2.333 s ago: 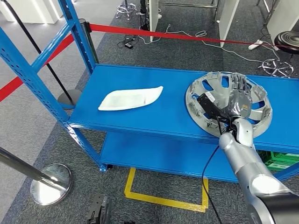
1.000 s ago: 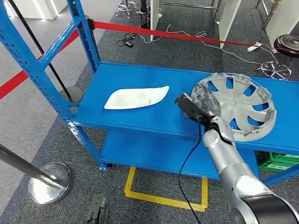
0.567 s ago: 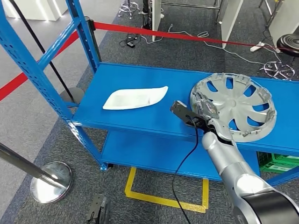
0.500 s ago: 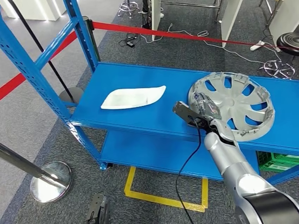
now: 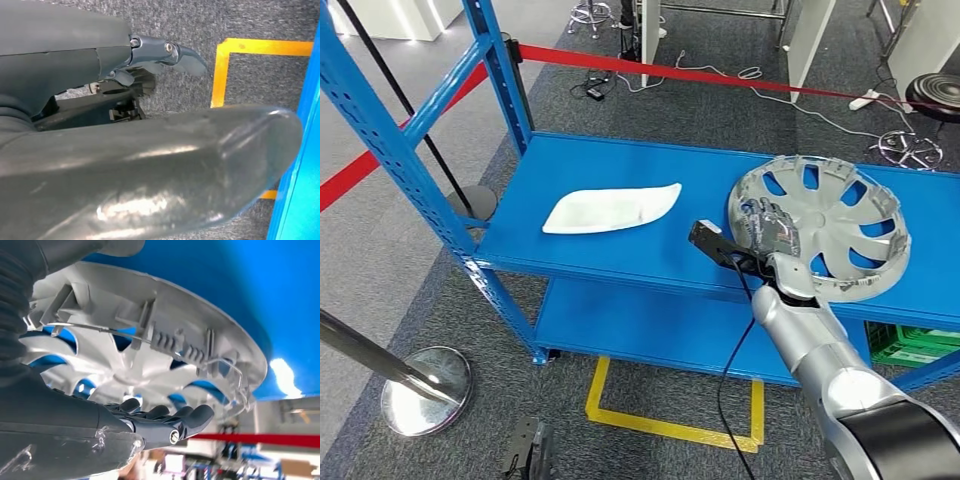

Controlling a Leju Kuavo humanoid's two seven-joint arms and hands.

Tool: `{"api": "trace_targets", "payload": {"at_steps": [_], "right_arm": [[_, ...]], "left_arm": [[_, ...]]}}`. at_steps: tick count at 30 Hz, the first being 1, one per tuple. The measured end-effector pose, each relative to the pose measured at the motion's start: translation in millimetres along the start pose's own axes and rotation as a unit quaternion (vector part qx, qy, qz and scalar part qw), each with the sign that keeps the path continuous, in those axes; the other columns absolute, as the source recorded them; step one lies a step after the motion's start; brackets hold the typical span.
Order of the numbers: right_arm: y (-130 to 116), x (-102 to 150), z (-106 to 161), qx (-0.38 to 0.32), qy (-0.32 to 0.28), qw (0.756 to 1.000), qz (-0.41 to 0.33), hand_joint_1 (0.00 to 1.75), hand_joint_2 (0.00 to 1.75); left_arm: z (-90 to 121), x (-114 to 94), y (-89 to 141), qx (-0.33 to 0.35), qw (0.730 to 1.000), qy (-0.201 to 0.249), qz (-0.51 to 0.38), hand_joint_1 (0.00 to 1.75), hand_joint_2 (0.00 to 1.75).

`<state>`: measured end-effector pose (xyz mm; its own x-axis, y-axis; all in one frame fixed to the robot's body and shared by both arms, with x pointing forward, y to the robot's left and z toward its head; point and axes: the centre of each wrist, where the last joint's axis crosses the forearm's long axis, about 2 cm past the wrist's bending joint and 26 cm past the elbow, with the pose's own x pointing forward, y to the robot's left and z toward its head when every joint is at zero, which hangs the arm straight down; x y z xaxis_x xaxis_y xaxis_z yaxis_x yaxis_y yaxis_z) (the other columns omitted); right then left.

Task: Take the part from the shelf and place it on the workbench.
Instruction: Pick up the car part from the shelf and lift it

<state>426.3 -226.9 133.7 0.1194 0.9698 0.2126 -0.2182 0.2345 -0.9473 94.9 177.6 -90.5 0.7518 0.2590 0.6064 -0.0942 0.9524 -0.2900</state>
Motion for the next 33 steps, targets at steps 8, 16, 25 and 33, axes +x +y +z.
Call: {"api": "trace_targets", "payload": {"at_steps": [8,16,25,33], "right_arm": [[1,-19,-2,0.025,0.059,0.997,0.039,0.00,1.75],[-16,-21,-10,0.096,0.113,0.985,0.091,0.00,1.75],[-20,-35,-13,0.122,0.153,0.975,0.103,0.00,1.75],[-18,-47,-13,0.131,0.167,0.971,0.105,0.00,1.75]], "left_arm": [[0,0,-2,0.000,1.000,0.002,-0.001,0.00,0.00],[-1,2,-2,-0.001,1.000,0.002,-0.004,0.00,0.00],[-1,3,0,0.001,1.000,0.004,-0.006,0.00,0.00],[-2,3,-2,-0.001,1.000,0.005,-0.006,0.00,0.00]]}}
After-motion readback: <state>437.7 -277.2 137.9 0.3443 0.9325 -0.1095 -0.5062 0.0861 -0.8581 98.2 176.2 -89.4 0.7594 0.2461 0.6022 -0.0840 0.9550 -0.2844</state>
